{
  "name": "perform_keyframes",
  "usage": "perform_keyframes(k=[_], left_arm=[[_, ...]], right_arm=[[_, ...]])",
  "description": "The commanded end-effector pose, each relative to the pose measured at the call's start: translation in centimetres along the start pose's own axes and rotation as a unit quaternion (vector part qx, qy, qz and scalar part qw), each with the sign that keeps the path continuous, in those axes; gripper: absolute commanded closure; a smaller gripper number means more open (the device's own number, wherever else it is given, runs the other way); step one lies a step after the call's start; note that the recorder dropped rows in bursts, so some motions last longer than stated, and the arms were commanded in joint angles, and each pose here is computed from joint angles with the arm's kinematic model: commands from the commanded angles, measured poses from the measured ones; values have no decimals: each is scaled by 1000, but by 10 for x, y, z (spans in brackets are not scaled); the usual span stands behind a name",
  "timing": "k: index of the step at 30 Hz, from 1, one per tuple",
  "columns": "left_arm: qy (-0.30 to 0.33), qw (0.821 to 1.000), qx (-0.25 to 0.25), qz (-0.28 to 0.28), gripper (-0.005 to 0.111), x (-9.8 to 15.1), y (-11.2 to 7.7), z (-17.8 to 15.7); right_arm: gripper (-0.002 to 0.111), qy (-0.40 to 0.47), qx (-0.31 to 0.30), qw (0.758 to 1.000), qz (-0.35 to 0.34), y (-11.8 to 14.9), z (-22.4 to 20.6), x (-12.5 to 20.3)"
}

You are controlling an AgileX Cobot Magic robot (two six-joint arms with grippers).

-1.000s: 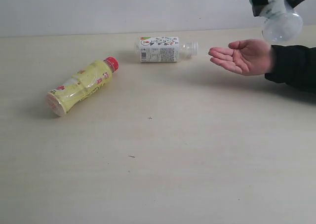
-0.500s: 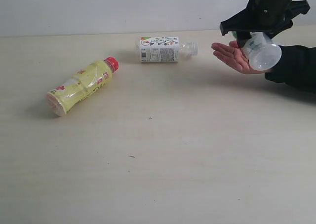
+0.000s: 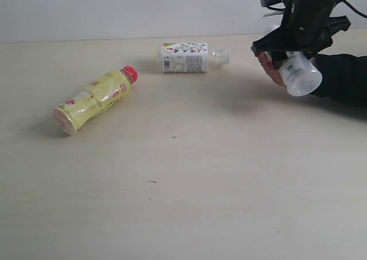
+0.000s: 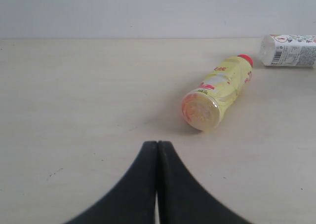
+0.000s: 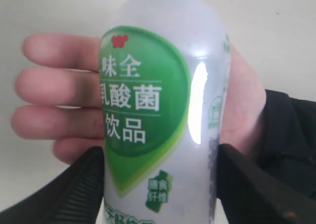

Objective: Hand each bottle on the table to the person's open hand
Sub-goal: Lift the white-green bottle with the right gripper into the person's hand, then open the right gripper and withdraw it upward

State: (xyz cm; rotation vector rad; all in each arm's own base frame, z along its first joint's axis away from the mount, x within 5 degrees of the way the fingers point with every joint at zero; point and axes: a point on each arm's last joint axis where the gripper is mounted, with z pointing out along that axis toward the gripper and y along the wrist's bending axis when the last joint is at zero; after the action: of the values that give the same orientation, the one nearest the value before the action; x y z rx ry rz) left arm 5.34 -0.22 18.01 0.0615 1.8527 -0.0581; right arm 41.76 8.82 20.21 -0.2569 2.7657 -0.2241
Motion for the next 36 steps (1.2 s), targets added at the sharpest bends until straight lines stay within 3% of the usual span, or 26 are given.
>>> perform_keyframes(k=[1,5,10,13,26,36], left_arm=[[-7,1000,3,-1,107,-1,0,0],[-7,1000,3,-1,107,-1,0,0],[-7,1000,3,-1,107,-1,0,0],[-7,1000,3,-1,107,-1,0,0],[-7,1000,3,-1,107,-1,0,0],[-7,1000,3,-1,107,-1,0,0]], right_arm=[[107,-7,-7,1000,4,0,2,-1],[92,-3,-6,1000,4,0,2,0],[59,1,-6,1000,2,0,2,0],[46,1,-6,1000,1,0,2,0],[17,-4,-4,1000,-15,-1,-2,0],[17,-65,-12,998,-18,-24,-117,12]])
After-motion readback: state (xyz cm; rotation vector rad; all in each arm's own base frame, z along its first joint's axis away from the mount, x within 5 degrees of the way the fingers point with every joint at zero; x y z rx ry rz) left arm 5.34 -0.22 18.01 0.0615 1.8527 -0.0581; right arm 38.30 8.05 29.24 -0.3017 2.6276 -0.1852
